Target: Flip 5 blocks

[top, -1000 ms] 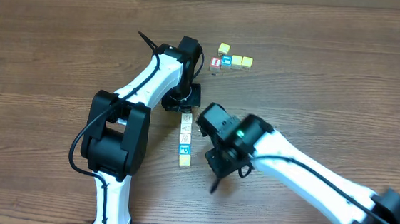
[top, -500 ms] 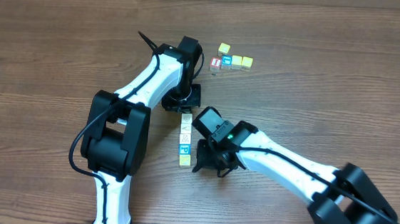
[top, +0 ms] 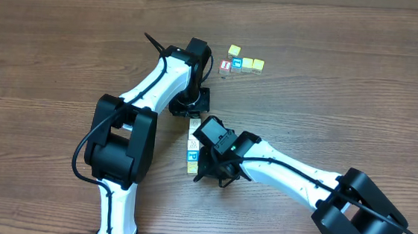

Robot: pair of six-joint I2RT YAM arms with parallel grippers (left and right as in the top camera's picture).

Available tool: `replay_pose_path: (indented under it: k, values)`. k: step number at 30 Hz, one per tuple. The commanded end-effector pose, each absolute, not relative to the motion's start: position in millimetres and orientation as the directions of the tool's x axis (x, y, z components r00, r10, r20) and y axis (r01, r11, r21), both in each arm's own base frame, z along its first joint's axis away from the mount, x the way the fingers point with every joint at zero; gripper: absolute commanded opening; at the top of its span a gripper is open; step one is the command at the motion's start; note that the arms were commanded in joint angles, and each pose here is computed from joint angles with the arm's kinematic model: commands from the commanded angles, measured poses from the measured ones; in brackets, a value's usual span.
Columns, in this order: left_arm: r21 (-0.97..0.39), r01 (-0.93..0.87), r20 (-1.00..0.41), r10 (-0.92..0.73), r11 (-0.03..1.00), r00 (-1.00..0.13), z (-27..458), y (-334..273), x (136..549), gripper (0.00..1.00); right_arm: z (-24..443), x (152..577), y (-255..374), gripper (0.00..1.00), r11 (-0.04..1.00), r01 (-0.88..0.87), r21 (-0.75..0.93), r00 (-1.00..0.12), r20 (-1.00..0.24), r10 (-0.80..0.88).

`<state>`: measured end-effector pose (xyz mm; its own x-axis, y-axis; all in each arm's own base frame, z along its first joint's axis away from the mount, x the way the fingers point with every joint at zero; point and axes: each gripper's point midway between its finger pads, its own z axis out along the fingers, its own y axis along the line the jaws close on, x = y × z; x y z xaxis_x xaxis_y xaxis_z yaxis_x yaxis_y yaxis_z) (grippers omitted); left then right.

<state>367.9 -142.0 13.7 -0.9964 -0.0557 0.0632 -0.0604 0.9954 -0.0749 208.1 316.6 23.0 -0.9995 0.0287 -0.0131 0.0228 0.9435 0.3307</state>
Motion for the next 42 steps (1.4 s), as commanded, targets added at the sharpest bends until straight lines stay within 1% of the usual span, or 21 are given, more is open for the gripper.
replay_pose_path:
  k: [1, 42]
  values:
    - [-0.082, -0.034, 0.071, -0.028, 0.996, -0.997, 11.7, -145.0, 365.1, 0.04, 23.5, 207.2, 321.2, 0.04, 0.941, 0.017, 0.338, -0.999, -0.027, 0.028]
    - [-0.082, -0.034, 0.069, -0.028, 0.996, -0.997, 11.7, -145.1, 365.5, 0.04, 27.0, 205.1, 335.0, 0.04, 0.928, -0.016, 0.372, -0.999, -0.053, 0.004]
